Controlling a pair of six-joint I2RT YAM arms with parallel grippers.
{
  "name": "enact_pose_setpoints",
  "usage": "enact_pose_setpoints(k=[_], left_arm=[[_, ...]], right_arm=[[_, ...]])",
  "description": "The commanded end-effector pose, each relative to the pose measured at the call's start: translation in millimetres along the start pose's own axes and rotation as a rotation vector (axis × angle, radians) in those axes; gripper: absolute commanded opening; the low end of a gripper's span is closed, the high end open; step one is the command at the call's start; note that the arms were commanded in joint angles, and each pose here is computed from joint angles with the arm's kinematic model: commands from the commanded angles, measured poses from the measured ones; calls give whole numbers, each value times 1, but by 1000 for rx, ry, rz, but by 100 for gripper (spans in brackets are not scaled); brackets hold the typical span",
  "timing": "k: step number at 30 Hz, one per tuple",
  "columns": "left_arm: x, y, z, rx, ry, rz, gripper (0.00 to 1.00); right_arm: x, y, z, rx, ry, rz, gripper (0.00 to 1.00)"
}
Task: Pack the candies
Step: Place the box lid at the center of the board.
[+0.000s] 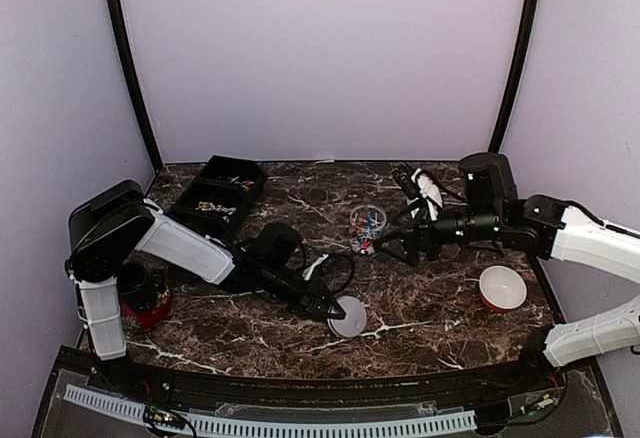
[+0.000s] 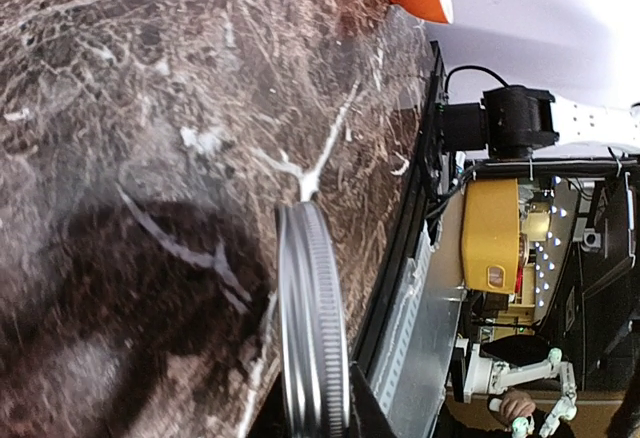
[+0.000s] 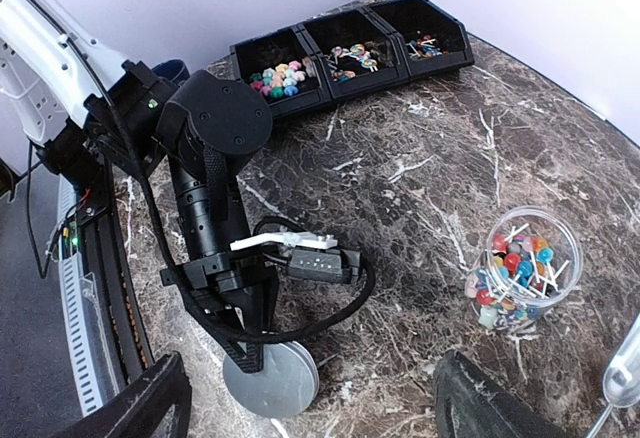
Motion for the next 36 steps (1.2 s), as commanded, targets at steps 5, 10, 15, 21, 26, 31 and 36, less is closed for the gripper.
enact_pose_setpoints(k=[5, 10, 15, 21, 26, 31, 36], left_arm=[[-4, 3, -16, -28, -11, -2, 34], [-3, -1, -17, -40, 1, -33, 57], [-5, -15, -23, -92, 43, -122, 81], [-10, -39, -32, -164, 108, -253, 99], [-23, -68, -41, -239, 171, -344, 99], [-44, -111, -46, -345, 253, -487, 99], [-65, -159, -44, -489, 336, -593, 99]], right_arm=[[-28, -1, 3, 5, 38, 209, 87], [-51, 8, -1, 17, 111, 323, 90], [-85, 14, -6, -8, 223, 399, 92], [-125, 28, -7, -59, 341, 404, 93], [-145, 54, -10, -27, 358, 402, 93], [-167, 81, -2, 18, 388, 432, 93], [-180, 106, 4, 17, 439, 387, 94]])
Point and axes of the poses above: each gripper's point midway between its finger pads, its own y axis out along the fingers, its own x axis along the line the jaws close on, z = x × y, the point moved 4 cm from there along -y, back along the fingers, and after that the axes turned 5 degrees about -y, right-handed, at the moved point
